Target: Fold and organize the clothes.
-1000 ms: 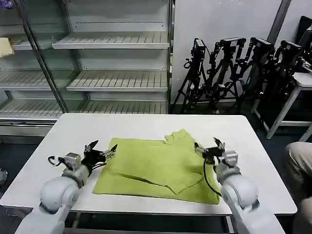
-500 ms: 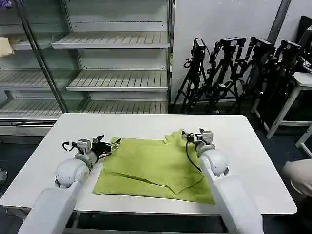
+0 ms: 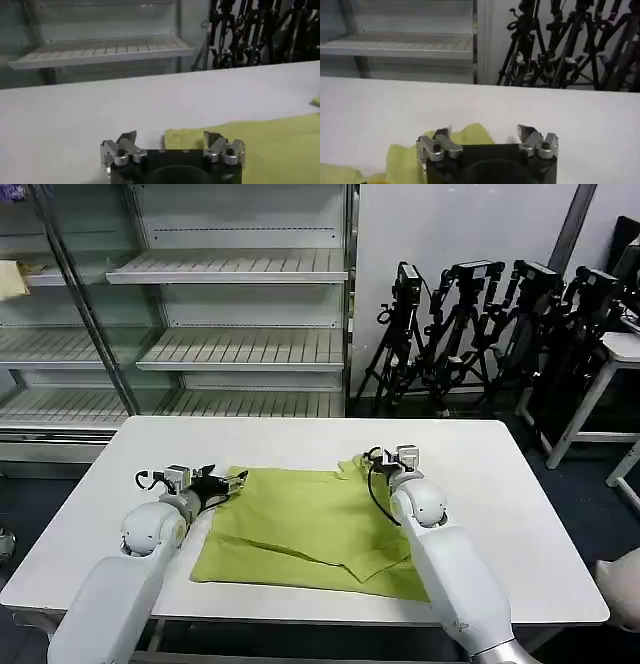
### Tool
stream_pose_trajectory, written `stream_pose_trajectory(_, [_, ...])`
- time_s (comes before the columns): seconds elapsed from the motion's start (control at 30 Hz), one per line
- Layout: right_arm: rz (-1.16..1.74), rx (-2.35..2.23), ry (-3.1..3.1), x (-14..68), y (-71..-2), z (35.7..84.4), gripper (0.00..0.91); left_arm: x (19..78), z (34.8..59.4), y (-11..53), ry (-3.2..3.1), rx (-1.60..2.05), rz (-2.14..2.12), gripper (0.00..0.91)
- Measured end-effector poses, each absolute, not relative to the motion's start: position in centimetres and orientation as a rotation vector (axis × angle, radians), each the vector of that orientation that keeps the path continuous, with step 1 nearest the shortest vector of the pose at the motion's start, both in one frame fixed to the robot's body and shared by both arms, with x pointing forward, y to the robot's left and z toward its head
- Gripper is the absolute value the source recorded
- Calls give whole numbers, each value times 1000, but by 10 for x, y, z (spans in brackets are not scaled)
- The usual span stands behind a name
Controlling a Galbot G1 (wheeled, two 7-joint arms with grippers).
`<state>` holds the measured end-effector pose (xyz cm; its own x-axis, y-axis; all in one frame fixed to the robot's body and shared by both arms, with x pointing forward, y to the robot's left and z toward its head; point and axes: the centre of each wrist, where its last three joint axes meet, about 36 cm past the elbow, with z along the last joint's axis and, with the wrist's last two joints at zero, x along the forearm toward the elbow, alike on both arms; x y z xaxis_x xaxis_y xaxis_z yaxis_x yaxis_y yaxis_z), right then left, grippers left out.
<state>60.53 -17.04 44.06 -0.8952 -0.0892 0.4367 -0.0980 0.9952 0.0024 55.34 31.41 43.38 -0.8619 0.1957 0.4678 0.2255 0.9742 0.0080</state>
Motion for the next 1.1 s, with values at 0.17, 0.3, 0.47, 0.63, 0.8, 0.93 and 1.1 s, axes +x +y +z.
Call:
stream_pose_trajectory(0.17, [-3,142,-2671,607,-170,437,0,555,430,314,-2630,-309,-76,20])
stream_pose_trajectory(0.3, [-17,152,-2667,607,-170,437,0,555,430,313,-2629,-318,-72,20])
stream_pose_trajectory(0.47, [-30,162,-2662,608,-170,436,0,555,429,312,-2627,-329,-64,20])
stream_pose_trajectory(0.63, [-37,172,-2661,608,-169,435,0,554,429,314,-2626,-333,-60,20])
stream_pose_trajectory(0.8, [-38,174,-2667,604,-173,436,0,551,430,316,-2629,-336,-50,20])
stream_pose_trajectory(0.93, [-29,185,-2681,597,-175,439,0,548,434,320,-2647,-342,-32,20])
stream_pose_trajectory(1.1, [-22,198,-2716,579,-184,449,0,537,437,322,-2678,-355,2,20])
